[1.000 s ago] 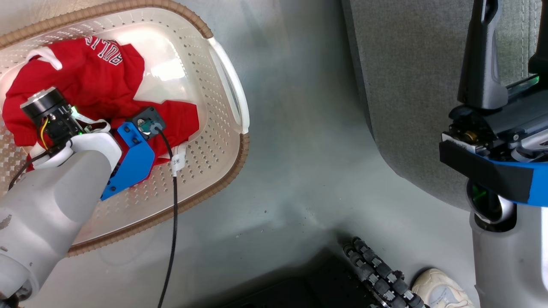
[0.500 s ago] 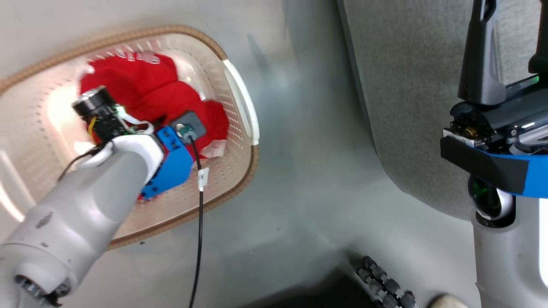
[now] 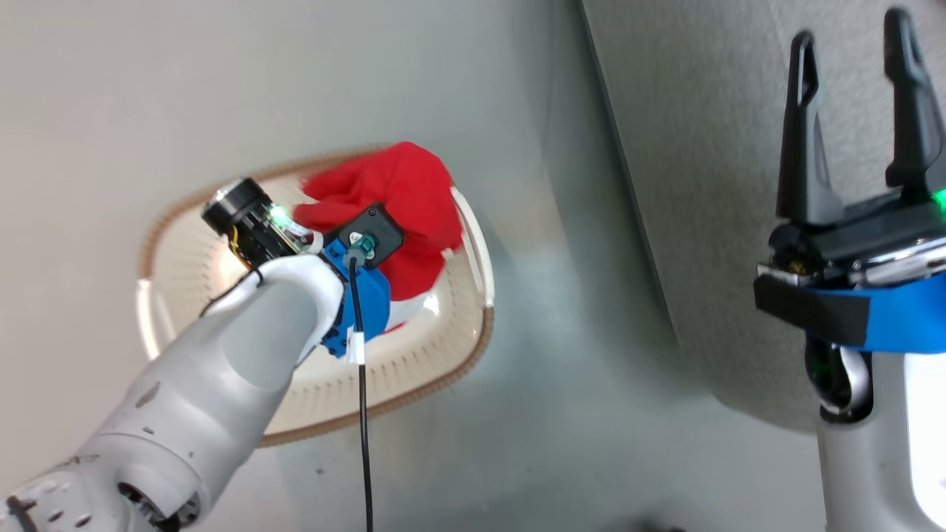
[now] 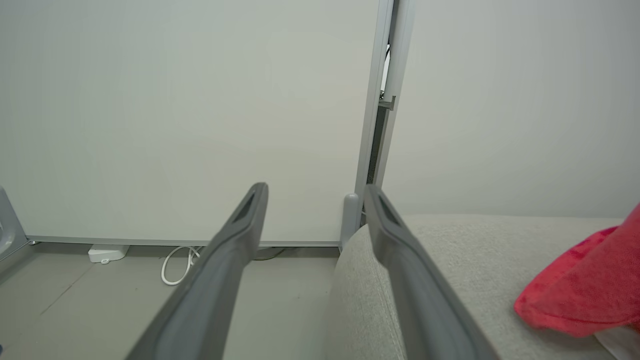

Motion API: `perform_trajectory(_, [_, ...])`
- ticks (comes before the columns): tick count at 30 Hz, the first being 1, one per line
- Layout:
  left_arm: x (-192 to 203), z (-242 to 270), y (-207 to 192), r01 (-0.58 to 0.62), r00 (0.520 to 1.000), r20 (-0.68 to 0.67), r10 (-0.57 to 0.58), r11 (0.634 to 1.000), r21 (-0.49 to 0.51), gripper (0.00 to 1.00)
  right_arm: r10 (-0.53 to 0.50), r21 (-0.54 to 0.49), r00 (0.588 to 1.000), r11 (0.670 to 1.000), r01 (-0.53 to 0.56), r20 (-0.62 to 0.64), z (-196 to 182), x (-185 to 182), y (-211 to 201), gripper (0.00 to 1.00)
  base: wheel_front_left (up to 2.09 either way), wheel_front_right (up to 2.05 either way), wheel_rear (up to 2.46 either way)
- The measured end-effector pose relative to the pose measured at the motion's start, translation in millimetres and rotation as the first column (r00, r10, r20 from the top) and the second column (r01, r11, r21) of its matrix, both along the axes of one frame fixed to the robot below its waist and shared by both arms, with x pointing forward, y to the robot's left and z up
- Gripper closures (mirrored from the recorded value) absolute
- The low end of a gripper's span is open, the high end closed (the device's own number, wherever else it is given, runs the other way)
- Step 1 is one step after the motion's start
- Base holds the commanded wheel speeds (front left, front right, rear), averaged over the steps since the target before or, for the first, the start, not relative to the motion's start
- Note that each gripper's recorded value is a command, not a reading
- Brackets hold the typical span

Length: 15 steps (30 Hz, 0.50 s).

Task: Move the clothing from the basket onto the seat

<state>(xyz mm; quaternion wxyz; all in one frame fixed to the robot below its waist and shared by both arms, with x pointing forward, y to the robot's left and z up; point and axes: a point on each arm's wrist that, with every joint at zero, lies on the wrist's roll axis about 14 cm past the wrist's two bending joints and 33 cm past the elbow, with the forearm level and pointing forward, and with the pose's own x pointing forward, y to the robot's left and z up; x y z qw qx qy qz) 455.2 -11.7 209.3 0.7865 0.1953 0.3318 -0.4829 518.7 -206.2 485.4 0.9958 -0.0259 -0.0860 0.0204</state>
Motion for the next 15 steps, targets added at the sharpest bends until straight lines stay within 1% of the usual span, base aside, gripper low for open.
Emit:
perform_trajectory(7, [8.6, 63.9, 6.2, -0.065, 0.99, 0.118, 0.073, 0.996, -0.066, 1.0, 0.013, 0.026, 0.999, 1.0, -0.014, 0.03, 28.5, -24.2, 7.0, 0.0, 0.0, 0.0, 0.0])
perform_trajectory(11, [12.3, 101.1, 11.3, -0.113, 0.976, 0.173, 0.131, 0.988, -0.108, 1.0, 0.024, 0.038, 0.999, 0.999, -0.026, 0.045, 42.6, -40.6, 12.3, 0.0, 0.0, 0.0, 0.0])
perform_trajectory(15, [21.7, 153.1, 6.7, -0.15, 0.945, 0.256, 0.201, 0.967, -0.206, 1.0, 0.041, 0.049, 0.997, 0.998, -0.044, 0.062, 55.7, -57.5, 19.7, 0.0, 0.0, 0.0, 0.0])
